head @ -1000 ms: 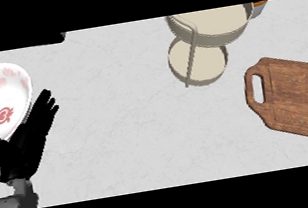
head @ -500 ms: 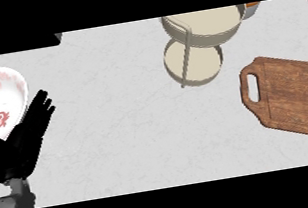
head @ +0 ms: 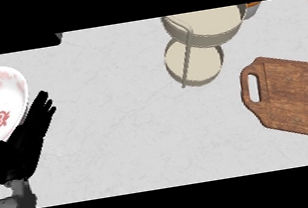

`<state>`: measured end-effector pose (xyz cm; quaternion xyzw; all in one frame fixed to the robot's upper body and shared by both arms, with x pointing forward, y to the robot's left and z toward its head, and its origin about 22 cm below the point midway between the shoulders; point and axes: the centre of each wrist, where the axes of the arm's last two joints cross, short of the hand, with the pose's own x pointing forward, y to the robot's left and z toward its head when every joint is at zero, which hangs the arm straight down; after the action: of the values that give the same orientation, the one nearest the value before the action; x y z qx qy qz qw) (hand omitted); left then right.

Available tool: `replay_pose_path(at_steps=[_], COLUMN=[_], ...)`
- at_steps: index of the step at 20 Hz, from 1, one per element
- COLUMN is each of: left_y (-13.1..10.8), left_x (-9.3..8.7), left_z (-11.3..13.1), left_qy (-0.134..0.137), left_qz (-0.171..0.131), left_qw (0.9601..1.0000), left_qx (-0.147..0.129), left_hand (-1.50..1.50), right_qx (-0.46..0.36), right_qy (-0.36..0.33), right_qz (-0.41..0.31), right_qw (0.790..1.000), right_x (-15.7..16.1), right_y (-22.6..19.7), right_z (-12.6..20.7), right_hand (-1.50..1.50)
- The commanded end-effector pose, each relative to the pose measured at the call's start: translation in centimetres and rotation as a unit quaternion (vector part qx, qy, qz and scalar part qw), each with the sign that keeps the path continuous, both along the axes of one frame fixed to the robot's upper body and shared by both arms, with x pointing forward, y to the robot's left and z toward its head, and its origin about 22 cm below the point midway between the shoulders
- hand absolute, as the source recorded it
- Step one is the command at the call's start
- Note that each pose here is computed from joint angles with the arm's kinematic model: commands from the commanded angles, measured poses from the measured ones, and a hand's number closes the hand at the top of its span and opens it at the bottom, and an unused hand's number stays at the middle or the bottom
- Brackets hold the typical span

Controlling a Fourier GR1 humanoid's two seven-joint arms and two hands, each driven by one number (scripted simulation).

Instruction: Pick the squash from the cutting board and place it in the tiered basket

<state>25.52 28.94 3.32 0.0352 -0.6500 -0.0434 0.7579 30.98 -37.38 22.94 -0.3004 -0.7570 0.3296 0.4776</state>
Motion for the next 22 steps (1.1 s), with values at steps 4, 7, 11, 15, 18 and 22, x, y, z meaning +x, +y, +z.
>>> replay_pose_path(at_steps=[4, 7, 11, 15, 18, 22], left_y=[0.0, -1.2, -0.1, -1.6, -1.1, 1.1], left_x=[0.1, 1.2, 1.0, 0.1, -0.1, 0.2], left_z=[-0.3, 1.3, -0.1, -0.8, -1.9, -0.4], left_qy=[0.001, 0.002, 0.013, -0.001, 0.004, -0.005], left_qz=[-0.01, -0.004, -0.001, -0.01, -0.007, -0.003], left_qw=[1.0, 1.0, 0.9999, 0.9999, 1.0, 1.0], left_qx=[0.0, 0.001, -0.004, -0.012, -0.003, -0.001], left_hand=[0.0, 0.0, 0.0, 0.0, 0.0, 0.0], right_qx=[0.004, 0.006, 0.014, -0.001, -0.005, -0.006], right_qy=[0.003, 0.021, 0.03, 0.057, 0.074, 0.088], right_qz=[0.017, 0.013, 0.001, -0.005, -0.011, -0.01], right_qw=[1.0, 1.0, 0.999, 0.998, 0.997, 0.996], right_x=[1.3, 4.1, 3.2, 4.1, 5.8, 6.9], right_y=[10.5, 11.1, 16.5, 19.3, 18.4, 18.9], right_z=[3.0, 2.2, 3.5, 3.8, 0.5, -1.2], right_hand=[1.5, 1.5, 1.5, 1.5, 1.5, 1.5])
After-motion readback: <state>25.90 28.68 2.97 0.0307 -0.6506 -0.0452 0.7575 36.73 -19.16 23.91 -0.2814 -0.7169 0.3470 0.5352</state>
